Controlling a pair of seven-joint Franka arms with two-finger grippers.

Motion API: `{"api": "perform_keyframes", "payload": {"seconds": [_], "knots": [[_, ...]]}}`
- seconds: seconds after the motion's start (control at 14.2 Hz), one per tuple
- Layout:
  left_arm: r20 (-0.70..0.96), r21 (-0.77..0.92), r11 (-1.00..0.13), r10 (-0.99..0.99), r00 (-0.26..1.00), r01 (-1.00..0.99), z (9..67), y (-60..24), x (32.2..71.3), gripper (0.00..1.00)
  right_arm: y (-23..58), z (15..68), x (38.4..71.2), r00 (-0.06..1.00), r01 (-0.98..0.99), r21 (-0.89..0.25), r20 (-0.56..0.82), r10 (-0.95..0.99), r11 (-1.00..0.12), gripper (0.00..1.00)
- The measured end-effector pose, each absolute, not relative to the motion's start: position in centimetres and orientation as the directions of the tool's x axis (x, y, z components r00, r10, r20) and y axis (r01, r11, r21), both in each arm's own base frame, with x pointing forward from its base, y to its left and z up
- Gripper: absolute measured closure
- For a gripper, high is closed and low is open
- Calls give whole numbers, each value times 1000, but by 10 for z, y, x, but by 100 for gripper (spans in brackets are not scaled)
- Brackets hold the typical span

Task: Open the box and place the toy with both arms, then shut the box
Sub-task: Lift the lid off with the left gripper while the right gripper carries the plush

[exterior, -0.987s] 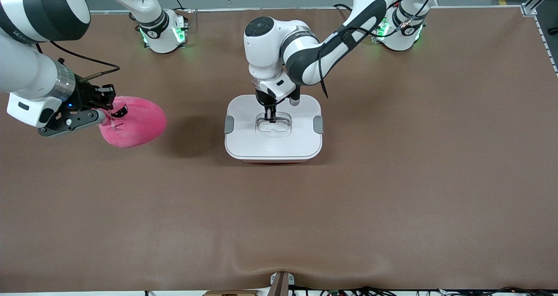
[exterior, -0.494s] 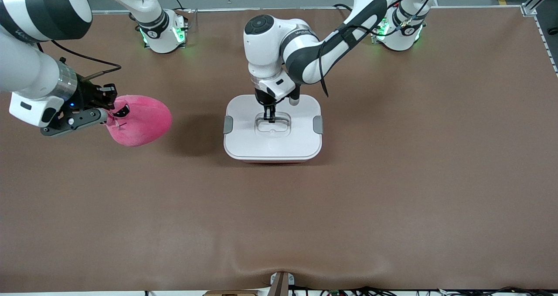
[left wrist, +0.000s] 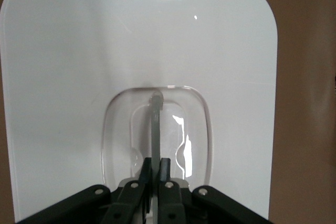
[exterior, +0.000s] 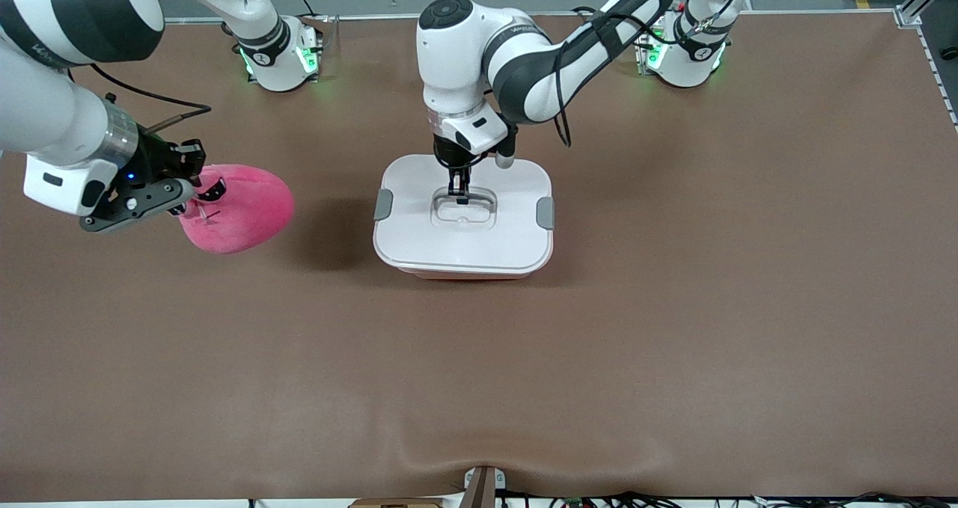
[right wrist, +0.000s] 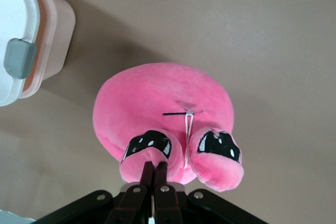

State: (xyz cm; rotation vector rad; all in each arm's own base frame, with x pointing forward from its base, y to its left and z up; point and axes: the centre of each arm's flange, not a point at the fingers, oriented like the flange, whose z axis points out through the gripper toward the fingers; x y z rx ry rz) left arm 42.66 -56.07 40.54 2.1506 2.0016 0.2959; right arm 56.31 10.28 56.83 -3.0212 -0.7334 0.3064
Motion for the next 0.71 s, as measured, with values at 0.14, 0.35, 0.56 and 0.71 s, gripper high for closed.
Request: {"api": "perform_keyframes", "payload": {"seconds": [0.14,0.35,0.56,0.71], "knots": [[5,245,-47,999,48,968,425,-547,436,93,117,572,562,849,497,-64,-170,500,-865,97],[-19,209,-37,999,41,977,467,-509,461,93,158,573,552,810,561,-62,-164,563,-825,97],[-40,168,-78,995,86,983,505,-459,490,93,204,576,540,757,637,-54,-143,638,-769,97],[-56,145,-117,990,126,983,522,-425,509,93,232,578,531,713,691,-39,-123,690,-722,97]]}}
